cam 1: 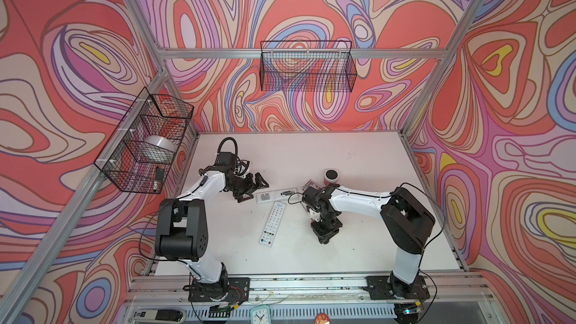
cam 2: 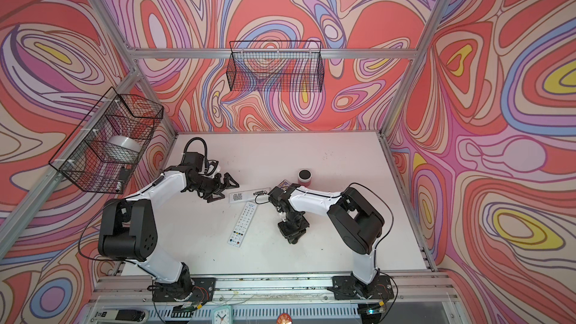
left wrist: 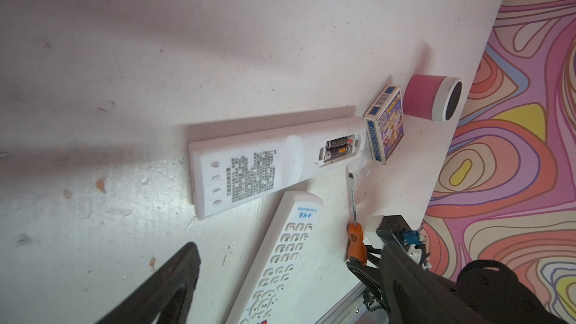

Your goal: Unload the batteries from the remote control

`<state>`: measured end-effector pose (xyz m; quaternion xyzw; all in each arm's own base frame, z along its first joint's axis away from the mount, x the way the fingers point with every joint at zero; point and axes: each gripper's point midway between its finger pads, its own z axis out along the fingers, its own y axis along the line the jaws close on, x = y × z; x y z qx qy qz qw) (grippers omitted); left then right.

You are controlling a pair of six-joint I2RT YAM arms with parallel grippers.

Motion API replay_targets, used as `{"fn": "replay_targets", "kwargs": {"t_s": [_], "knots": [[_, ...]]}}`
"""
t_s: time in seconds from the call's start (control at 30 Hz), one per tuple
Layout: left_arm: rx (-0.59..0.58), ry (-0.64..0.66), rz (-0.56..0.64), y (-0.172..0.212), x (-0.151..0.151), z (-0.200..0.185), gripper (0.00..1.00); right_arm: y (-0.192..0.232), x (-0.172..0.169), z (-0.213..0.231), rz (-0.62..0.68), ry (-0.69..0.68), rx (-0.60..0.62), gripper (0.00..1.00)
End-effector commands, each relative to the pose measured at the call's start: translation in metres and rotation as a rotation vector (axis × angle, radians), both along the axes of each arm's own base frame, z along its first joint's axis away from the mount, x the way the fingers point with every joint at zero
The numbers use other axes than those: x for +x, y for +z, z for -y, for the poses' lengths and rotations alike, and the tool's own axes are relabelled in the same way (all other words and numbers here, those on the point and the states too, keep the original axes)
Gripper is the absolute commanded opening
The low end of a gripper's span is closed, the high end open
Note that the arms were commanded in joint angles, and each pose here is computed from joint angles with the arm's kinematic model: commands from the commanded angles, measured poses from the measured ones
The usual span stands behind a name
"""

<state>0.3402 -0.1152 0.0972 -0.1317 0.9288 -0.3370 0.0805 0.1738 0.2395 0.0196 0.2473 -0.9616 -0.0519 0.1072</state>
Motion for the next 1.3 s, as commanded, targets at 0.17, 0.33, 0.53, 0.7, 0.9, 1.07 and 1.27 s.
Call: {"fn": "replay_targets", "kwargs": {"t_s": [0.17, 0.33, 0.53, 0.7, 0.9, 1.07, 1.27], "knots": [[-0.152, -0.023, 0.128, 0.054, 0.004, 0.018, 0.93, 0.065, 0.012, -0.036, 0.135, -0.015, 0.268, 0.13], [-0.358, -0.034, 0.211, 0.095, 0.007, 0.038, 0.97, 0.123, 0.022, -0.074, 0.112, -0.051, 0.517, 0.12], [-0.574, -0.056, 0.32, 0.144, 0.014, 0.057, 1.0, 0.173, 0.038, -0.111, 0.049, -0.065, 0.757, 0.11], [-0.625, -0.097, 0.348, 0.165, 0.013, 0.071, 1.0, 0.195, 0.046, -0.126, 0.012, -0.09, 0.888, 0.1], [-0.708, -0.086, 0.369, 0.18, 0.022, 0.08, 0.86, 0.206, 0.048, -0.131, -0.025, -0.106, 0.97, 0.1], [-0.795, -0.071, 0.357, 0.184, 0.03, 0.083, 0.53, 0.211, 0.05, -0.129, -0.036, -0.131, 1.016, 0.1], [-0.824, -0.077, 0.348, 0.186, 0.032, 0.087, 0.0, 0.209, 0.049, -0.128, -0.046, -0.137, 1.02, 0.1]]}}
